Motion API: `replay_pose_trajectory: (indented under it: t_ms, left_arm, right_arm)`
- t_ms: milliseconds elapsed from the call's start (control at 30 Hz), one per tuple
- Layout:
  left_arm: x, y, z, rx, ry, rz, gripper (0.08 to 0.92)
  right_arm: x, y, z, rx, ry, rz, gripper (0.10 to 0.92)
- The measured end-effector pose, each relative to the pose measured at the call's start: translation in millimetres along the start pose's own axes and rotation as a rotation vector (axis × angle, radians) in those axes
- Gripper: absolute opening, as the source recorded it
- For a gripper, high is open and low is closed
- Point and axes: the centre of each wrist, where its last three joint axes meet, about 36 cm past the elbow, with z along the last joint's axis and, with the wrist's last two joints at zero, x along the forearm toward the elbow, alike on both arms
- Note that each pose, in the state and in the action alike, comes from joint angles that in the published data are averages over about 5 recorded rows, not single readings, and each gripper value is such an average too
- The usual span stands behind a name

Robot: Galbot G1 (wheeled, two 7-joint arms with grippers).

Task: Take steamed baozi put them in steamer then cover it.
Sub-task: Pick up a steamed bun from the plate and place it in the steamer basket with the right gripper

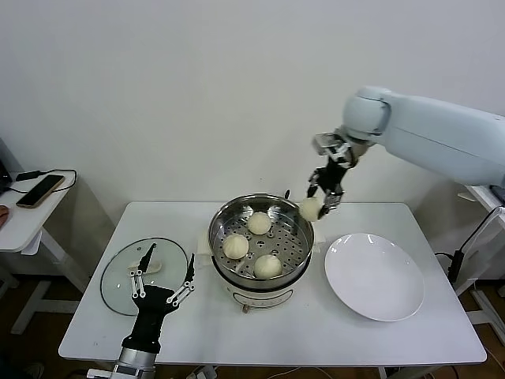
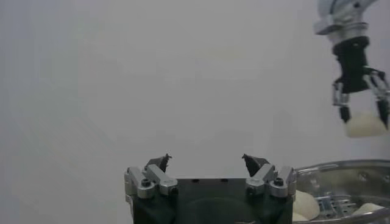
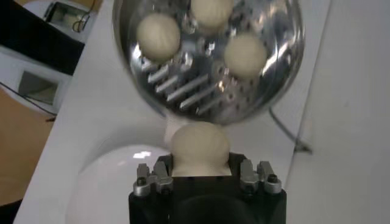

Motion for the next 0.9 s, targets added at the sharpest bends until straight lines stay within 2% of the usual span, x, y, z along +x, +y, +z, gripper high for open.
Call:
replay_pose_trajectory:
  t_ms: [333,900]
  left_arm:
    - [0.1,1.5,0.6,-0.002,0.0,-0.012,0.823]
    - [-1.1,4.1,2.5,-0.007,0.0,-0.02,0.823]
  right_arm:
    - [-39.0,-15.2,-41.1,0.033,0.034,-0.036,0.619]
    - [-98.3,-16.9,-46.7,0.033,0.063,-0.079,0.63]
